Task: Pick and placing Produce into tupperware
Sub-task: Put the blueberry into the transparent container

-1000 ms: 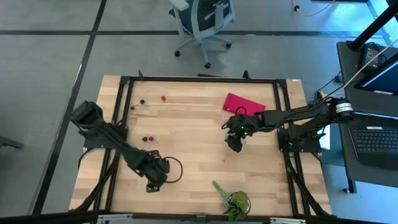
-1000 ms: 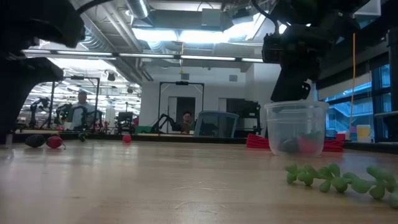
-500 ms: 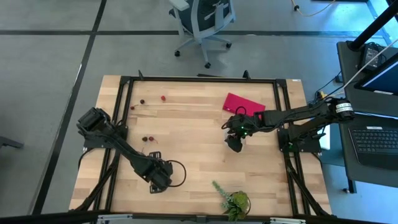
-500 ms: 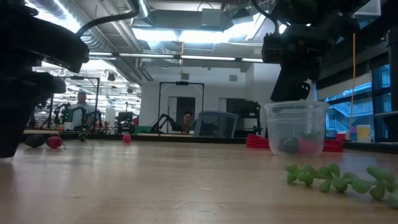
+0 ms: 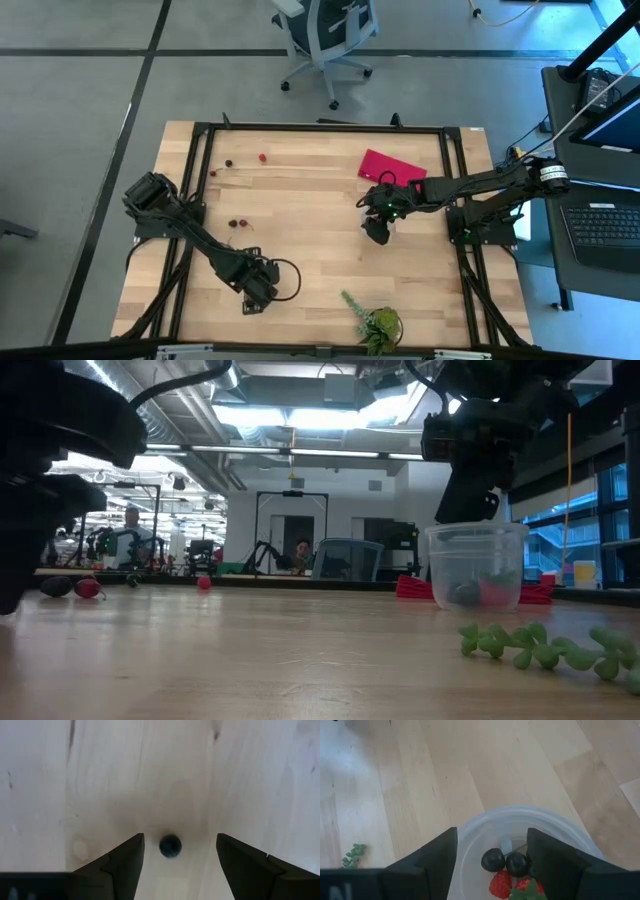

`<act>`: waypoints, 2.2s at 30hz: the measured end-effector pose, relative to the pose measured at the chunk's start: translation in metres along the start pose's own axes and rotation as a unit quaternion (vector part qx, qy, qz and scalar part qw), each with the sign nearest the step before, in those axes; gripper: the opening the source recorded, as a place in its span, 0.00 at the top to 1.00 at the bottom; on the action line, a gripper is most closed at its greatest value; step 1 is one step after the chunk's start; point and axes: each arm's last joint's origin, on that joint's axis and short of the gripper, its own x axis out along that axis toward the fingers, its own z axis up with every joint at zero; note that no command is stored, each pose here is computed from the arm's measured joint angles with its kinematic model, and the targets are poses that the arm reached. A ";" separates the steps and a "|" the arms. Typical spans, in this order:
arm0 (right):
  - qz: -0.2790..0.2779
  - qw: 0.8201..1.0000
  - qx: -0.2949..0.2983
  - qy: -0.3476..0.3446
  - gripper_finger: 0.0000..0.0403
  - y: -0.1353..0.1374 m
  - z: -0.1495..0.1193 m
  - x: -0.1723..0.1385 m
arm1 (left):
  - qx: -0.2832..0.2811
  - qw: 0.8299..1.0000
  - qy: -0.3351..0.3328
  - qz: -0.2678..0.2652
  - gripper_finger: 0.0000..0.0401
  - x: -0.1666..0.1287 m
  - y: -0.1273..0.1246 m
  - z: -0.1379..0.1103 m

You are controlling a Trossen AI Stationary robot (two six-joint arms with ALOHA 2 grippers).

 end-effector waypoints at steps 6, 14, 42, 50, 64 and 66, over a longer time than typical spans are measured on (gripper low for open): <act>0.000 1.000 -0.001 0.000 0.40 0.000 0.000 0.000 | -0.008 1.000 0.020 0.010 0.40 0.009 0.002 0.001; 0.001 1.000 -0.002 -0.001 0.40 0.000 0.000 0.000 | -0.010 0.999 0.037 0.020 0.50 0.014 0.005 0.001; 0.002 1.000 0.003 -0.003 0.40 0.000 0.001 0.000 | 0.006 0.999 0.020 0.043 0.90 0.011 0.008 0.000; 0.046 0.996 0.049 -0.062 0.40 0.010 0.018 -0.005 | 0.009 0.990 -0.088 0.108 0.92 -0.034 0.024 0.002; 0.181 0.952 0.035 -0.243 0.40 0.031 0.053 -0.021 | 0.142 0.895 -0.303 0.296 0.90 -0.089 0.048 0.028; 0.192 0.946 0.039 -0.258 0.40 0.032 0.056 -0.023 | 0.165 0.884 -0.313 0.306 0.90 -0.091 0.051 0.039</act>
